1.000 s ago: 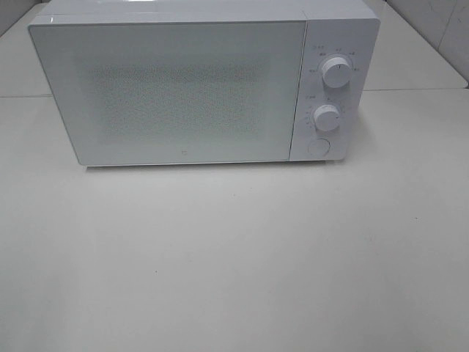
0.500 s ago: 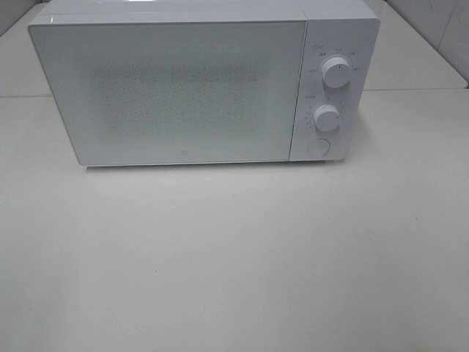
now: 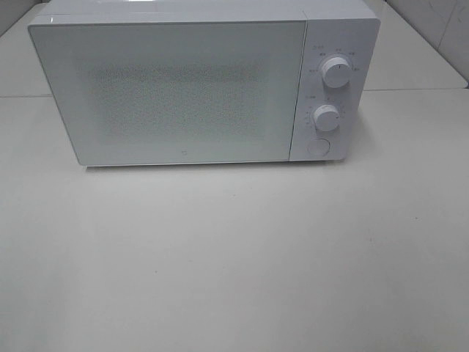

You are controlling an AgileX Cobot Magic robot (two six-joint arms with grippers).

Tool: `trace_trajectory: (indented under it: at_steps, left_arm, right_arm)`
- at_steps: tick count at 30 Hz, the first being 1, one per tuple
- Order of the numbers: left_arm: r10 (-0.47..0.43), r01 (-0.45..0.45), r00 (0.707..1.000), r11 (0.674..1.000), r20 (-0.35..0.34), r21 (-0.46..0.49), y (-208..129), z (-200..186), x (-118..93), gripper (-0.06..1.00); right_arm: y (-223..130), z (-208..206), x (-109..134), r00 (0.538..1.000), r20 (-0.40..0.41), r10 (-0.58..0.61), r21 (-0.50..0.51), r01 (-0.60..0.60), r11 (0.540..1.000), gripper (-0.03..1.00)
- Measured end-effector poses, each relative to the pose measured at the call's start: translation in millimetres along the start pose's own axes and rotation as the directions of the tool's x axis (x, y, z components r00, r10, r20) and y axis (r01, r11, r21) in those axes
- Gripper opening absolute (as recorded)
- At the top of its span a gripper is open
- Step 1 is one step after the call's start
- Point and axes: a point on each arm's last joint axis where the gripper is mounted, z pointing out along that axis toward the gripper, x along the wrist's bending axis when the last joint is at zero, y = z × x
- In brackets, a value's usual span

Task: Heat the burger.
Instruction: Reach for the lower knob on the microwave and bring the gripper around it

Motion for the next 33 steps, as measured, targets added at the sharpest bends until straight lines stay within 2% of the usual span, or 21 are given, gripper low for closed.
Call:
trace_trajectory:
  at_steps: [1, 2, 3, 4, 5, 6, 10, 14, 15, 16, 17, 19, 20, 21, 22, 24, 25, 27, 33]
  left_arm:
    - [-0.001, 0.001, 1.000, 1.000, 0.000, 0.000, 0.0, 0.0, 0.0, 0.99]
    - [-0.001, 0.001, 1.000, 1.000, 0.000, 0.000, 0.0, 0.0, 0.0, 0.99]
    - [-0.001, 0.001, 1.000, 1.000, 0.000, 0.000, 0.0, 0.0, 0.0, 0.99]
    - [-0.002, 0.002, 1.000, 1.000, 0.000, 0.000, 0.0, 0.0, 0.0, 0.99]
    - [-0.002, 0.002, 1.000, 1.000, 0.000, 0.000, 0.0, 0.0, 0.0, 0.99]
    - [-0.002, 0.002, 1.000, 1.000, 0.000, 0.000, 0.0, 0.0, 0.0, 0.99]
    - [-0.002, 0.002, 1.000, 1.000, 0.000, 0.000, 0.0, 0.0, 0.0, 0.99]
    - [-0.002, 0.002, 1.000, 1.000, 0.000, 0.000, 0.0, 0.0, 0.0, 0.99]
    - [-0.002, 0.002, 1.000, 1.000, 0.000, 0.000, 0.0, 0.0, 0.0, 0.99]
    - [-0.002, 0.002, 1.000, 1.000, 0.000, 0.000, 0.0, 0.0, 0.0, 0.99]
    - [-0.002, 0.002, 1.000, 1.000, 0.000, 0.000, 0.0, 0.0, 0.0, 0.99]
    - [-0.003, 0.003, 1.000, 1.000, 0.000, 0.000, 0.0, 0.0, 0.0, 0.99]
    - [-0.003, 0.003, 1.000, 1.000, 0.000, 0.000, 0.0, 0.0, 0.0, 0.99]
    - [-0.003, 0.003, 1.000, 1.000, 0.000, 0.000, 0.0, 0.0, 0.0, 0.99]
    - [-0.003, 0.003, 1.000, 1.000, 0.000, 0.000, 0.0, 0.0, 0.0, 0.99]
    - [-0.003, 0.003, 1.000, 1.000, 0.000, 0.000, 0.0, 0.0, 0.0, 0.99]
    - [-0.003, 0.003, 1.000, 1.000, 0.000, 0.000, 0.0, 0.0, 0.0, 0.99]
    - [-0.003, 0.003, 1.000, 1.000, 0.000, 0.000, 0.0, 0.0, 0.0, 0.99]
    - [-0.003, 0.003, 1.000, 1.000, 0.000, 0.000, 0.0, 0.0, 0.0, 0.99]
  right_arm:
    - [0.0, 0.0, 0.0, 1.000, 0.000, 0.000, 0.000, 0.000, 1.000, 0.57]
    - [0.0, 0.0, 0.0, 1.000, 0.000, 0.000, 0.000, 0.000, 1.000, 0.57]
    - [0.0, 0.0, 0.0, 1.000, 0.000, 0.000, 0.000, 0.000, 1.000, 0.66]
    - [0.0, 0.0, 0.0, 1.000, 0.000, 0.000, 0.000, 0.000, 1.000, 0.70]
    - [0.0, 0.0, 0.0, 1.000, 0.000, 0.000, 0.000, 0.000, 1.000, 0.70]
    - [0.0, 0.0, 0.0, 1.000, 0.000, 0.000, 0.000, 0.000, 1.000, 0.79]
    - [1.5, -1.1, -0.8, 1.000, 0.008, -0.004, -0.010, 0.004, 1.000, 0.88]
    - [9.2, -3.3, -2.5, 1.000, 0.026, -0.007, -0.082, 0.010, 0.997, 0.89]
    - [21.4, -2.6, -4.0, 0.999, 0.041, -0.011, -0.174, 0.018, 0.985, 0.88]
    - [28.6, -1.1, -4.7, 0.999, 0.048, -0.013, -0.223, 0.024, 0.975, 0.87]
    - [28.6, -1.1, -4.7, 0.999, 0.048, -0.013, -0.223, 0.024, 0.975, 0.87]
    - [47.3, 9.4, -6.5, 0.997, 0.074, -0.029, -0.337, 0.053, 0.940, 0.85]
    - [47.3, 9.4, -6.5, 0.997, 0.074, -0.029, -0.337, 0.053, 0.940, 0.85]
    - [55.9, 19.8, -6.7, 0.995, 0.086, -0.042, -0.400, 0.073, 0.914, 0.83]
    - [55.9, 19.8, -6.7, 0.995, 0.086, -0.042, -0.400, 0.073, 0.914, 0.83]
    - [63.9, 39.8, -5.1, 0.994, 0.093, -0.061, -0.488, 0.099, 0.867, 0.81]
    - [63.9, 39.8, -5.1, 0.994, 0.093, -0.061, -0.488, 0.099, 0.867, 0.81]
    - [65.7, 64.1, -2.3, 0.994, 0.080, -0.071, -0.540, 0.103, 0.835, 0.80]
    - [62.9, 93.4, 0.8, 0.995, 0.056, -0.080, -0.543, 0.098, 0.834, 0.78]
